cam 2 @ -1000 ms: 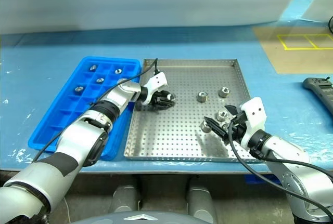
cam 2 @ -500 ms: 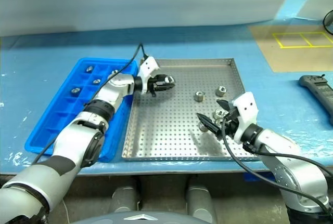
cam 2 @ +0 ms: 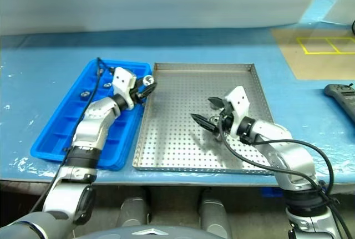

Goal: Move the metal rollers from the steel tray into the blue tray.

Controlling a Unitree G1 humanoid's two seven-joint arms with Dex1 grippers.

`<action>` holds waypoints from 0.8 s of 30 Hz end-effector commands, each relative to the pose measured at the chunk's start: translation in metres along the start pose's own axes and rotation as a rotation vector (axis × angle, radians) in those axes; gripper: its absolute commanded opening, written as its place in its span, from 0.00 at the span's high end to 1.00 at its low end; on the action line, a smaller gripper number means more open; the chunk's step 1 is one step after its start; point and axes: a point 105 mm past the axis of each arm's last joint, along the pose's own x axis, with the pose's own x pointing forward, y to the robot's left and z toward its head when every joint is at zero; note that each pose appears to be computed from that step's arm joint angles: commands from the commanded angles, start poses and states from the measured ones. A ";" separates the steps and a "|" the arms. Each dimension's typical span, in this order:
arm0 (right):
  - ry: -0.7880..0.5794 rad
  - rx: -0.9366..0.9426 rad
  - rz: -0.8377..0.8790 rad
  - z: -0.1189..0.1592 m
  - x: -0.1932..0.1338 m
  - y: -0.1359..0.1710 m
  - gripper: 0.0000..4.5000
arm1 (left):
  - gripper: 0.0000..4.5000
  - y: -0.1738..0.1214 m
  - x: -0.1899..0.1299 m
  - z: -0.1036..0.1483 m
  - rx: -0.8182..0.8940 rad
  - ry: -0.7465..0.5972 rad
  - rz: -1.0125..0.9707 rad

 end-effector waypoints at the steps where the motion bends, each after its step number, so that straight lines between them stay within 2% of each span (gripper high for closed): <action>1: -0.030 -0.044 0.075 0.010 0.012 0.004 0.00 | 0.62 0.019 -0.019 0.026 0.030 -0.096 0.150; 5: -0.027 -0.052 0.125 0.011 0.020 0.004 0.00 | 0.62 0.037 -0.041 0.025 0.020 -0.101 0.337; 17: -0.020 -0.065 0.212 0.010 0.035 0.007 0.00 | 0.62 0.074 -0.109 -0.004 0.010 0.014 0.862; 24: -0.013 -0.068 0.226 0.009 0.037 0.006 0.00 | 0.62 0.080 -0.135 -0.011 0.012 0.072 1.090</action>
